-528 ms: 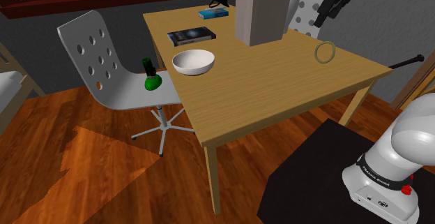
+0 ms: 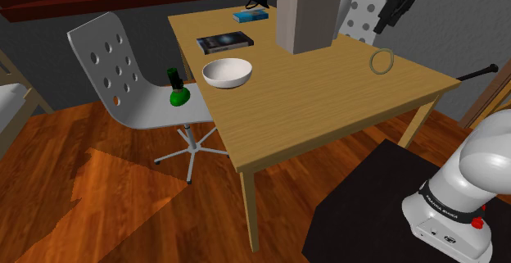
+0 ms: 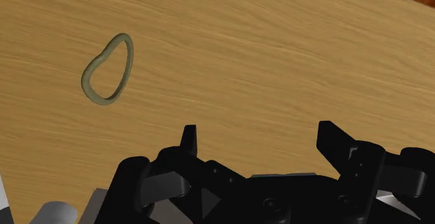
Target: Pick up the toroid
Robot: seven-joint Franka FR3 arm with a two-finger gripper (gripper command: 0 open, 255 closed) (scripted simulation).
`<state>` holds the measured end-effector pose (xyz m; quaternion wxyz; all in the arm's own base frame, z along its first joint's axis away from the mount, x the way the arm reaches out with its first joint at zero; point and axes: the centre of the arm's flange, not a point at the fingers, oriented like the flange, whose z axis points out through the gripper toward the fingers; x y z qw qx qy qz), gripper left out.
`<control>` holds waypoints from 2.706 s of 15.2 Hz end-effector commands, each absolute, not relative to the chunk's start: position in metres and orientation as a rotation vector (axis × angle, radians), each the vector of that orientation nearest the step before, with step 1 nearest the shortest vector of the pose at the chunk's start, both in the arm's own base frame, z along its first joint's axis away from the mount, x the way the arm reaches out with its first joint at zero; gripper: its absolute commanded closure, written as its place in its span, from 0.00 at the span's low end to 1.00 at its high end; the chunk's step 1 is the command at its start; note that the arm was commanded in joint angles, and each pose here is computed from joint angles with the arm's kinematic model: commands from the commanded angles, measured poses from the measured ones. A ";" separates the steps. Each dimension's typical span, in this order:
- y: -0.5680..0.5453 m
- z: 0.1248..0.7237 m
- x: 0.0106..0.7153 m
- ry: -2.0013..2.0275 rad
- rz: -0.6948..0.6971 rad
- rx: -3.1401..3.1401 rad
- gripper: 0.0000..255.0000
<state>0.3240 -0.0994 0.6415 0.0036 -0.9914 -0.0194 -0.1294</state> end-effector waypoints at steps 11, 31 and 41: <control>-0.265 0.567 0.368 -0.099 -0.292 -2.956 0.00; -0.306 0.503 0.380 -0.108 -0.263 -2.914 1.00; -0.306 0.540 0.380 -0.108 -0.263 -2.914 1.00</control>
